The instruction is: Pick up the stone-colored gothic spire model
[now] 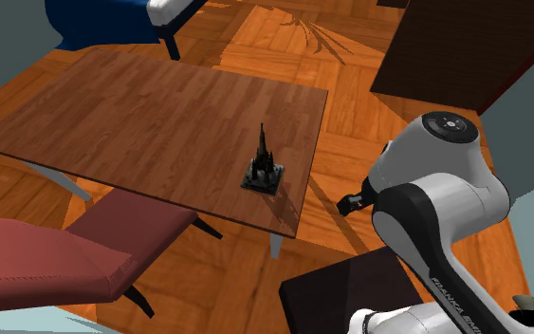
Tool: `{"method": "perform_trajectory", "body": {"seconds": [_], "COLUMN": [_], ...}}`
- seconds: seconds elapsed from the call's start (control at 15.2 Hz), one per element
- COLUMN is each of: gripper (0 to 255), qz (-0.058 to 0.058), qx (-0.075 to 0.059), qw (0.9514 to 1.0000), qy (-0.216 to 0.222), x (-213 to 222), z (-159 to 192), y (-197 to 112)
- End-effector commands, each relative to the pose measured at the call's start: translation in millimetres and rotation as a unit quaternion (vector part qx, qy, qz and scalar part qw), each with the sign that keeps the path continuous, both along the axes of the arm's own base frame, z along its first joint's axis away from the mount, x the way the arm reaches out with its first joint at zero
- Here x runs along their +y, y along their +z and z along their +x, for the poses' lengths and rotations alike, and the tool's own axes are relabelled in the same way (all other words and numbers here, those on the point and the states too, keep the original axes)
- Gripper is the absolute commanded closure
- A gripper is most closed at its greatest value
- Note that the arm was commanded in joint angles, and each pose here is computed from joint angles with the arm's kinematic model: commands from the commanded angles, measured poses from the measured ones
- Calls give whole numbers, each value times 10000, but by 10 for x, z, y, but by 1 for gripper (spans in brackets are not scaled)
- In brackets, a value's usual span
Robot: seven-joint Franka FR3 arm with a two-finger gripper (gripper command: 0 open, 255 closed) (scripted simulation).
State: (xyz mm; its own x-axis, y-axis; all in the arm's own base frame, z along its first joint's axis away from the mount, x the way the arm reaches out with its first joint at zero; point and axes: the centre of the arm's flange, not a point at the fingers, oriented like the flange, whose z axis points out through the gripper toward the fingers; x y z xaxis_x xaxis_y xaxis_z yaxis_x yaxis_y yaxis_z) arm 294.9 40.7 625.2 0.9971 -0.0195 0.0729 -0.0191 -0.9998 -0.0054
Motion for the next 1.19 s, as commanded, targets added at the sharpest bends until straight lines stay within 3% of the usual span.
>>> {"method": "perform_trajectory", "body": {"seconds": [0.0, 0.26, 0.53, 0.79, 1.12], "gripper": [0, 0, 0, 0, 0], "qz": [0, -159, -317, -473, -663], "qx": [0, -660, -1316, -1962, -2751], "qw": [10000, 9965, 9860, 9685, 9371], "qy": [0, -491, -978, -1459, -2045], "x": [0, 478, 936, 1369, 1867], "z": [0, 102, 272, 509, 889], "y": [0, -175, -346, -505, -672]}}
